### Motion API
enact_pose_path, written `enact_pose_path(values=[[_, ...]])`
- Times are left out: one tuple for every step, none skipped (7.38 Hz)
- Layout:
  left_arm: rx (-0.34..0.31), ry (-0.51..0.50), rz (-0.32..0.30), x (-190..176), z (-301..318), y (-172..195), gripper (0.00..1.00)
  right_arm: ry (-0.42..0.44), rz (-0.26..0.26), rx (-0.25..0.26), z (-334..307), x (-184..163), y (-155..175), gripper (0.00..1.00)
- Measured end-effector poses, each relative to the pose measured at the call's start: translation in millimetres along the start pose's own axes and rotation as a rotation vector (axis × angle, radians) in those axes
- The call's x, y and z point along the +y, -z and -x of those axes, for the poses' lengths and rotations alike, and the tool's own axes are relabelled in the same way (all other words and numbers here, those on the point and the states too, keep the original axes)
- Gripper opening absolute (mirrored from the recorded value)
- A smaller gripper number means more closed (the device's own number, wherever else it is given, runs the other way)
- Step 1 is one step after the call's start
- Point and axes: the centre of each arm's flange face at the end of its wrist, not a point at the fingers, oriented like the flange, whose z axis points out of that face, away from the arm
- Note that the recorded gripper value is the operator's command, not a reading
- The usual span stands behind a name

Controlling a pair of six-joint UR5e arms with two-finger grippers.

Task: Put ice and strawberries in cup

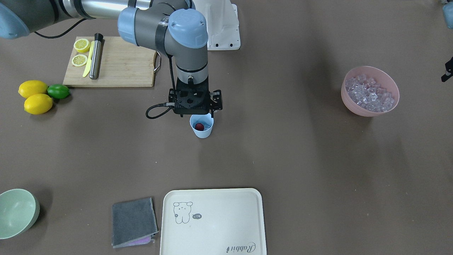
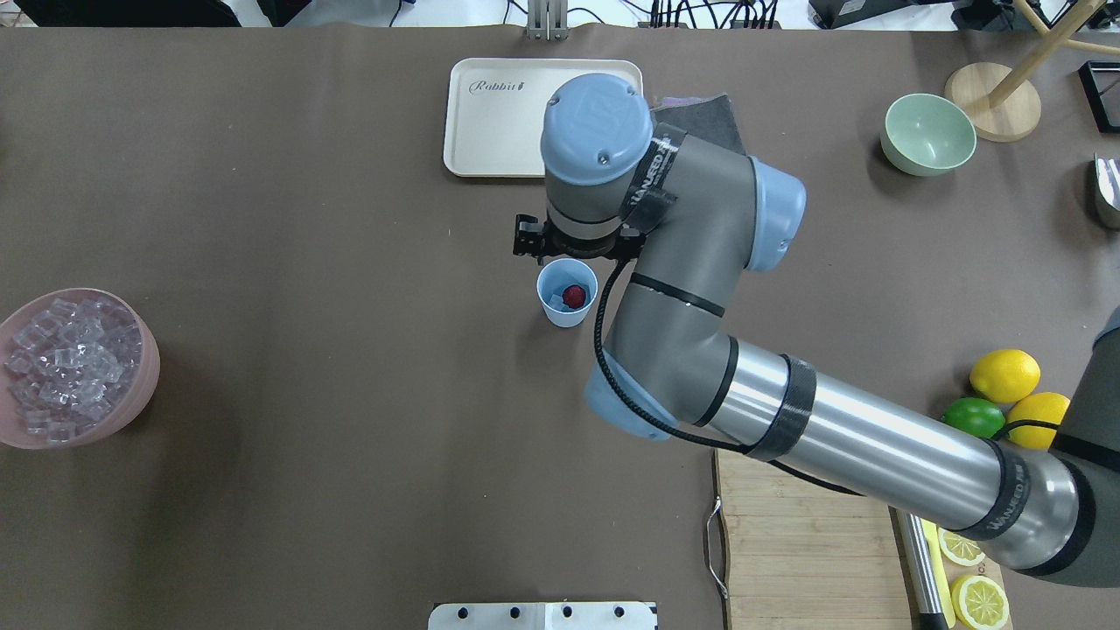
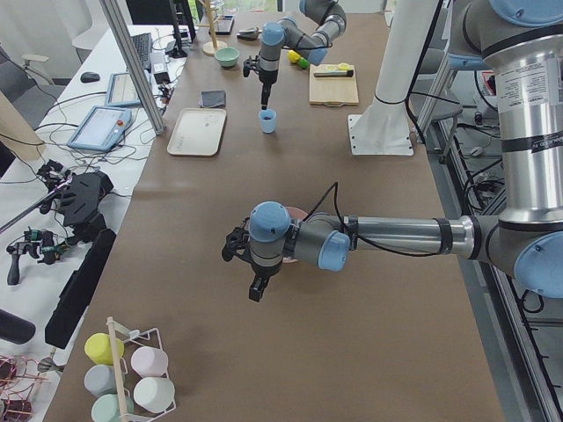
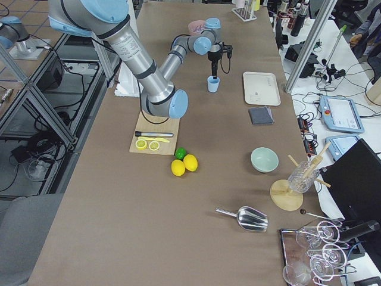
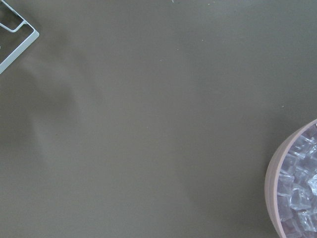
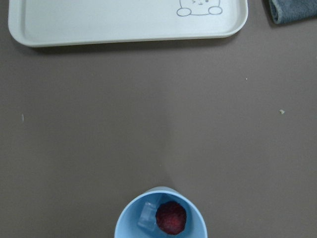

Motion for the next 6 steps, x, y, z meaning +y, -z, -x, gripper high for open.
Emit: enact_pose_path(values=[[0.002,0.014,0.039,7.0,9.8,2.2,0.99,0.006,-0.015,-0.043,-28.9,-15.9,-0.2,1.00],[0.004,0.039,0.073,17.0,23.3,8.9,0.99,0.010,-0.034,-0.102,-62.5,-30.0,-2.3,1.00],[0.009,0.054,0.098,28.8,36.3,16.3,0.99,0.003,-0.034,-0.153,-101.3,-48.1,-1.0,1.00],[0.013,0.056,0.107,39.6,46.4,21.7,0.99,0.002,-0.023,-0.165,-144.9,-71.7,7.2,1.00],[0.014,0.058,0.111,47.3,52.7,24.3,0.99,0.039,-0.020,-0.142,-192.8,-91.8,16.5,1.00],[0.014,0.063,0.115,53.4,55.8,24.2,0.99,0.104,-0.021,-0.096,-248.8,-104.8,22.5,1.00]])
